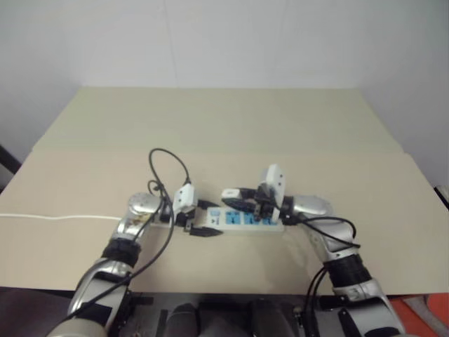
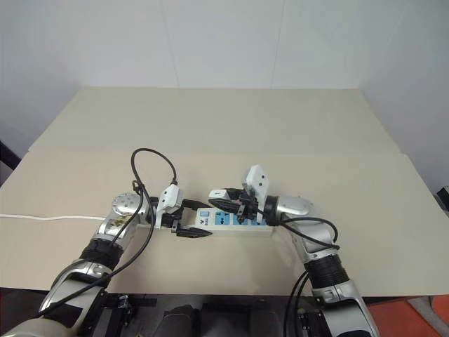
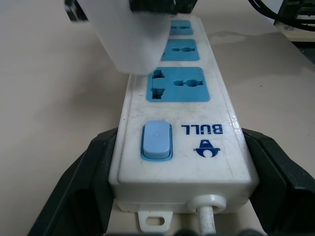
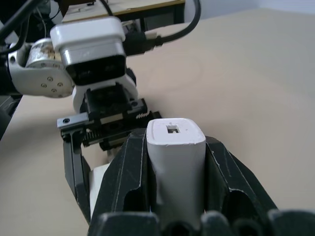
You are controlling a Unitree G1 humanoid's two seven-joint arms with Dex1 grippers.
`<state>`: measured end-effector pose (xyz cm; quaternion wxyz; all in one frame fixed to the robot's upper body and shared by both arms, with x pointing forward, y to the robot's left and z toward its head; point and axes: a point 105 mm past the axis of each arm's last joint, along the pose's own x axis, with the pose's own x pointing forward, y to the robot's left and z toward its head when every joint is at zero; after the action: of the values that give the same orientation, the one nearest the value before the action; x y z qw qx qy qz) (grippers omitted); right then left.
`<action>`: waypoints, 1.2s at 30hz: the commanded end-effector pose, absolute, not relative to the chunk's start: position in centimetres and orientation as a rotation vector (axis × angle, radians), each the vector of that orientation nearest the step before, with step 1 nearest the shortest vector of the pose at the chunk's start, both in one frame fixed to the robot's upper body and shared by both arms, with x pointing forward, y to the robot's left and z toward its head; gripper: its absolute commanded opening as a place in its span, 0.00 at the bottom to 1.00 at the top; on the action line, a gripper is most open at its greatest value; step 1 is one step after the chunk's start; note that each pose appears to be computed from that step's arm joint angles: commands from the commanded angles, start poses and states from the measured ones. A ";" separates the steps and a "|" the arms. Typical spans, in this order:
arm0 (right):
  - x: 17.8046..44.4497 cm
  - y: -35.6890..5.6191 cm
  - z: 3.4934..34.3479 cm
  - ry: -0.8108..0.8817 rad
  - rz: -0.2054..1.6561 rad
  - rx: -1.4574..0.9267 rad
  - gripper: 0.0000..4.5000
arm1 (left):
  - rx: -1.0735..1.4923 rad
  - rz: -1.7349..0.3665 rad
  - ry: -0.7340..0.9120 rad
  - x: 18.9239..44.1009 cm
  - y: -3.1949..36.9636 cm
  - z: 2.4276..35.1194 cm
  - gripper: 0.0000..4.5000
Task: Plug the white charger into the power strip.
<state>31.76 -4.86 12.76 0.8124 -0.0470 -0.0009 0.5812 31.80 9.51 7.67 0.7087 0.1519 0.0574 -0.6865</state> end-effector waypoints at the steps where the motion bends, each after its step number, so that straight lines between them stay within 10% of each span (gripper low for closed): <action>1: 31.7 -4.3 13.9 -0.063 1.262 -0.119 0.26 | 0.359 -1.532 0.145 31.8 9.6 7.5 0.73; 36: 31.2 -3.8 11.9 -0.010 1.318 -0.105 0.26 | 0.364 -1.520 0.157 31.7 10.1 7.4 0.73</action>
<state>31.59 -4.05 12.04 0.7952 -0.0498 -0.0069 0.6043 31.82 9.58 7.66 0.7090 0.1534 0.0585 -0.6858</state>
